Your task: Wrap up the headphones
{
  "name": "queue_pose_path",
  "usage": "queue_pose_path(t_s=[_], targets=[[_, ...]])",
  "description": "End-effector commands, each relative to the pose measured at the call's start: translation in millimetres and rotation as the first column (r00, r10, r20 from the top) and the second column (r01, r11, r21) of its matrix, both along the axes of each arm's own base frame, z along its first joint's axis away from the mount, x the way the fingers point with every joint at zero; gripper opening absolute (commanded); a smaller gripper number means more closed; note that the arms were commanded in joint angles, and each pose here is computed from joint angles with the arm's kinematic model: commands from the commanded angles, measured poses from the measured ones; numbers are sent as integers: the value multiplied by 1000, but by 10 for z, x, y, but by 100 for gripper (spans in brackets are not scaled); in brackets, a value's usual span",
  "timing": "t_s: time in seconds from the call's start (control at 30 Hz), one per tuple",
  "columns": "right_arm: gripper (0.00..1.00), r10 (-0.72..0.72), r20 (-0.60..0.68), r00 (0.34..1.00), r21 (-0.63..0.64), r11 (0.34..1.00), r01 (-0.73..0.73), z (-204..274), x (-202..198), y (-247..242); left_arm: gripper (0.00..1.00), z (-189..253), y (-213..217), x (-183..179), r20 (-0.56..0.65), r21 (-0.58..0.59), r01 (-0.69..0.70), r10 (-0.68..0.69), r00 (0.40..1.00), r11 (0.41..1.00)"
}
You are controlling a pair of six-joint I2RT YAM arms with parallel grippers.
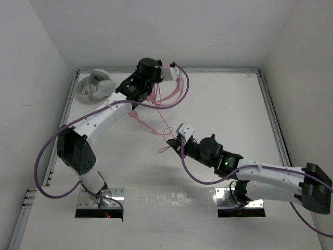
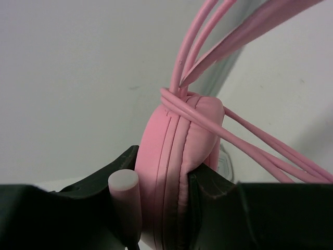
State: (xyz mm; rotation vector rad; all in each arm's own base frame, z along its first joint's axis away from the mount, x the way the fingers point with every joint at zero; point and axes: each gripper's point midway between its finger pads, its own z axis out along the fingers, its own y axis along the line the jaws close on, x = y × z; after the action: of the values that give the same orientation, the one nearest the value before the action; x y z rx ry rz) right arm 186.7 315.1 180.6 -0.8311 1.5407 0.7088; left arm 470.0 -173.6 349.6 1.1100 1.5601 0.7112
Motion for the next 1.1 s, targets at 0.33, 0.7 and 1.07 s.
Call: queue_pose_path(t_s=[0.33, 0.7, 1.07], targets=[[0, -486, 557, 673, -135, 747, 651, 1767, 742, -1543, 0, -508, -591, -1291, 5, 294, 489, -513, 859, 822], [0, -424, 600, 679, -188, 750, 635, 2360, 1331, -1544, 0, -883, -1059, -2032, -118, 267, 716, -716, 688, 645], [0, -405, 512, 758, -181, 812, 556, 2356, 1965, -1331, 0, -522, -1251, -2237, -80, 80, 773, -769, 635, 630]])
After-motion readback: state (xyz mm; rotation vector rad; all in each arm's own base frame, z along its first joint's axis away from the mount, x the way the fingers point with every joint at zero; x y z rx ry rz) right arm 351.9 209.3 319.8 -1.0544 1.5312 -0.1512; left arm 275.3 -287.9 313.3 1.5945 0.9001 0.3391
